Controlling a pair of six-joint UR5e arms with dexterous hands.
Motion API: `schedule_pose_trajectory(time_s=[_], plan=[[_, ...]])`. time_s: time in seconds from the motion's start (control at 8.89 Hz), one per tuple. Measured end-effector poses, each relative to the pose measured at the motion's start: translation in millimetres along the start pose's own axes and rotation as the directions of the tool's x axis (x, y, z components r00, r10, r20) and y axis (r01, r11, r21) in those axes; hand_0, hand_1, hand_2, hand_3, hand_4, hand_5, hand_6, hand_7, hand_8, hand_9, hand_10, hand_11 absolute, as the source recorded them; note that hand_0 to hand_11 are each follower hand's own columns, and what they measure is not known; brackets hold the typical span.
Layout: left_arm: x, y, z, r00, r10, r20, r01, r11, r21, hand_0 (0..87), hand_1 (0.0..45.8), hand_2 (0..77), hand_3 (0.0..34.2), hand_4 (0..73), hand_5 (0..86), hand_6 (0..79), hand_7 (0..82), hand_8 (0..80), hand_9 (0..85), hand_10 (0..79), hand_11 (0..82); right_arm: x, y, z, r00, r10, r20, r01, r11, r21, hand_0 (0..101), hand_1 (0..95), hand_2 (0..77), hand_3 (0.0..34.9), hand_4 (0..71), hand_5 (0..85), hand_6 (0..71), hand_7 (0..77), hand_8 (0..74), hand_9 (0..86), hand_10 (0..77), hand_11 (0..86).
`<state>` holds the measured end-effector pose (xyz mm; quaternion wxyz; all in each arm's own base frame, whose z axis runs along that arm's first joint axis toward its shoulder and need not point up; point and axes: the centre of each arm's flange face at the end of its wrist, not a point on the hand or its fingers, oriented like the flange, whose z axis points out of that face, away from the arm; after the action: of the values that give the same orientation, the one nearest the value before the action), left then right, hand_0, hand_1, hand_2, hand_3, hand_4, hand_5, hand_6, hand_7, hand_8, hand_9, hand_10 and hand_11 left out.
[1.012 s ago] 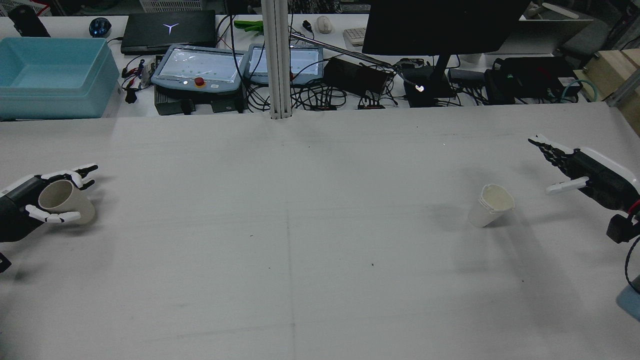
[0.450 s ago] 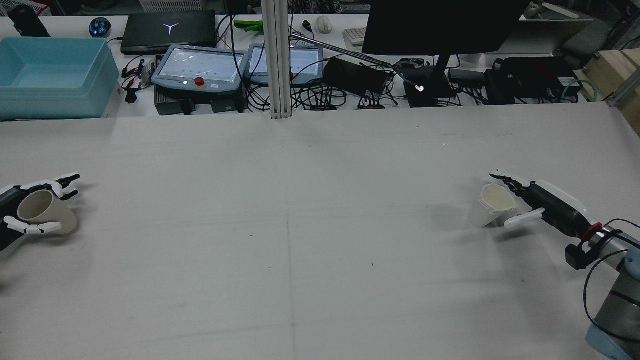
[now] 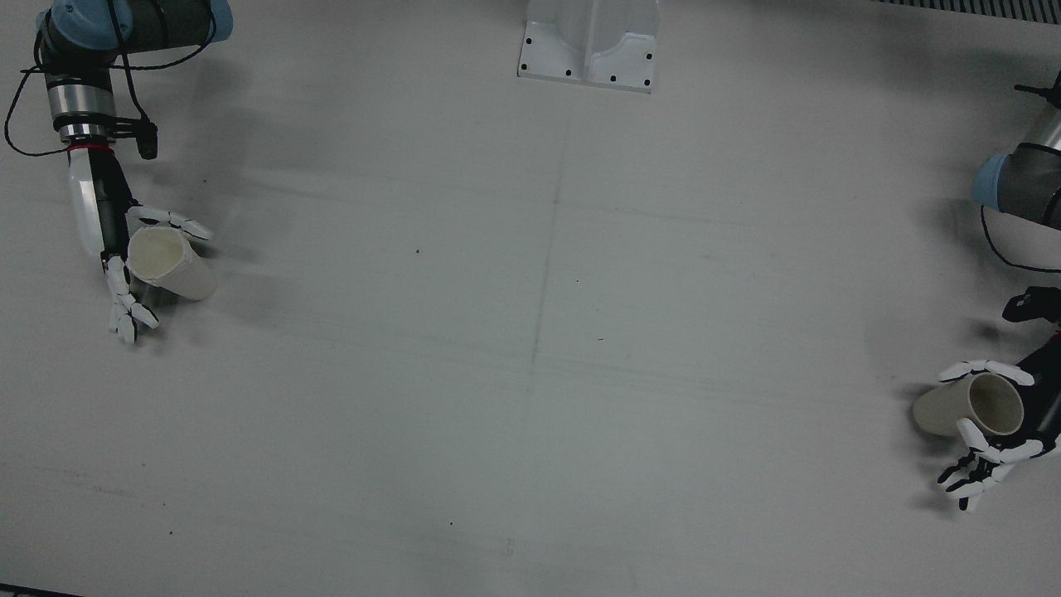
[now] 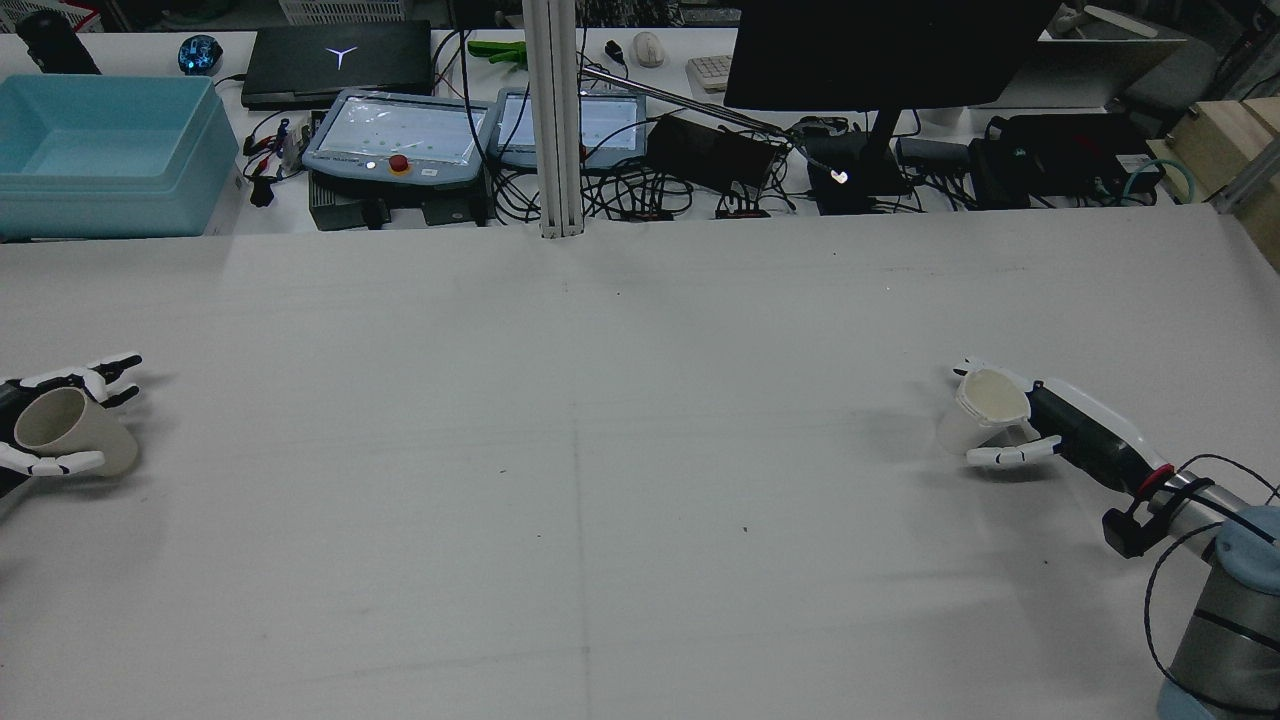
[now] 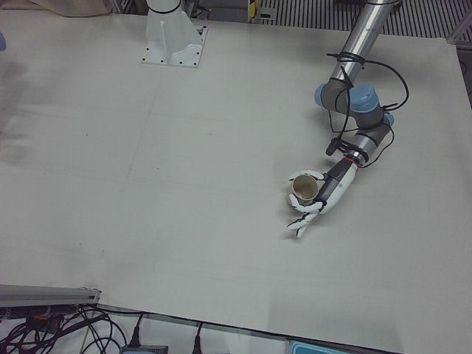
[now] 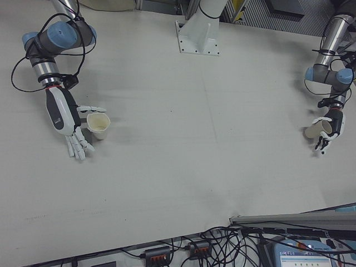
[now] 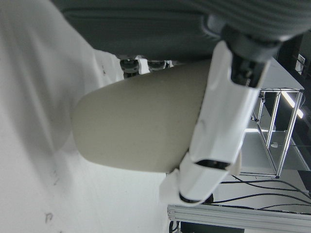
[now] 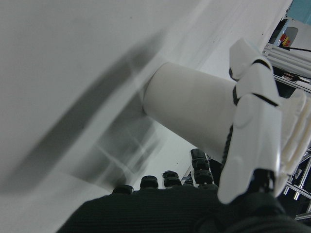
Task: Pour water
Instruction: 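Lift the cup in the right hand up off the table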
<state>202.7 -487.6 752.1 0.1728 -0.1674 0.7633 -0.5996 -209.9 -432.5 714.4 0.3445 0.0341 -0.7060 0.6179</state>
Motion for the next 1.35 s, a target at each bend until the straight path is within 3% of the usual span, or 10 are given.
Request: schedule_pose_trajectory(time_s=[0.11,0.22,0.45,0.56,0.67,0.79,0.9,1.01,1.12,1.35], plan=[[0.8,-2.8,-5.5,1.0,0.0,-0.001,0.0,1.0,0.002,80.2,27.8,28.9,0.0,39.8,46.4,8.2,18.5,3.3,2.2,6.0,12.5,5.4,11.9,1.8,1.0,0.002,0.017,-0.002,1.0,-0.006,53,27.8,28.9,2.7,0.0,19.1,0.5,7.6,2.2,0.5,0.0,0.0],[1.7,-5.6,-11.4,1.0,0.0,-0.001,0.0,1.0,0.004,80.2,27.8,28.9,0.0,39.8,46.4,8.2,17.4,3.3,2.7,6.0,13.1,12.2,25.0,3.0,0.999,0.008,0.039,-0.008,1.0,-0.009,55,27.8,28.9,2.5,0.0,20.7,0.5,10.4,2.7,0.5,0.0,0.0],[3.4,-10.2,-21.4,1.0,0.001,-0.002,-0.001,1.0,0.008,80.2,27.8,28.9,0.0,39.8,46.4,8.2,17.4,3.3,2.7,6.0,13.1,29.8,49.6,2.1,0.996,0.022,0.082,-0.022,1.0,-0.006,58,33.8,47.5,0.8,0.5,26.2,0.5,17.5,6.0,8.7,2.7,1.1],[4.1,-11.6,-24.9,1.0,0.001,-0.005,-0.001,1.0,0.009,80.2,27.8,28.9,0.0,39.8,46.4,8.2,17.4,3.3,2.7,6.0,13.1,33.3,60.9,1.3,0.994,0.031,0.107,-0.031,1.0,-0.002,62,34.4,62.2,0.0,0.0,32.7,8.2,26.2,6.0,9.3,4.4,7.6],[4.6,-10.9,-25.7,1.0,0.0,-0.008,0.0,1.0,0.008,79.9,27.8,28.9,0.0,39.8,45.8,8.2,17.4,3.3,2.7,6.0,12.5,30.5,72.5,0.7,0.991,0.039,0.126,-0.039,0.999,-0.001,62,34.4,62.2,0.0,0.0,32.7,8.2,26.2,6.0,9.3,4.4,7.6],[4.4,-9.0,-24.6,1.0,-0.001,-0.009,0.001,1.0,0.005,79.9,27.8,28.9,0.0,39.8,45.8,8.2,17.4,3.3,2.7,5.4,12.5,19.9,86.7,-0.5,0.988,0.051,0.143,-0.051,0.999,-0.003,75,34.4,62.2,0.0,0.0,41.5,18.0,35.5,13.6,20.2,10.4,18.5],[3.9,-5.8,-21.7,1.0,-0.003,-0.009,0.003,1.0,0.002,79.9,27.8,28.9,0.0,39.8,45.8,8.2,17.4,3.3,2.7,5.4,12.5,0.9,100.7,-2.1,0.984,0.065,0.165,-0.065,0.998,-0.003,80,20.2,72.0,0.9,0.0,56.7,31.1,46.4,27.3,36.0,30.0,42.5],[2.3,0.9,-15.9,1.0,-0.003,-0.005,0.003,1.0,0.0,80.1,27.8,28.9,0.0,39.8,45.8,9.8,19.1,3.3,2.2,6.0,12.5,-27.7,113.1,-3.4,0.976,0.086,0.198,-0.089,0.996,0.003,80,20.2,72.0,1.0,9.8,61.1,42.0,53.5,31.6,42.0,36.0,52.9],[-0.3,14.0,-2.3,1.0,-0.004,0.0,0.004,1.0,-0.008,80.2,27.8,28.9,0.0,39.8,45.8,9.8,19.1,3.3,2.7,4.4,10.9,-63.6,120.2,-6.2,0.964,0.112,0.24,-0.119,0.993,0.015,80,20.2,72.0,1.2,9.8,61.1,42.0,53.5,35.5,47.5,36.0,56.2],[-7.7,55.5,49.8,1.0,-0.005,0.003,0.005,0.999,-0.042,80.3,28.4,28.9,0.0,39.8,45.8,10.9,19.6,3.3,2.2,4.4,12.0,-151.3,146.1,0.4,0.939,0.145,0.313,-0.156,0.988,0.009,80,16.9,77.4,1.5,21.8,62.2,53.5,54.0,43.1,51.3,32.7,49.6]])
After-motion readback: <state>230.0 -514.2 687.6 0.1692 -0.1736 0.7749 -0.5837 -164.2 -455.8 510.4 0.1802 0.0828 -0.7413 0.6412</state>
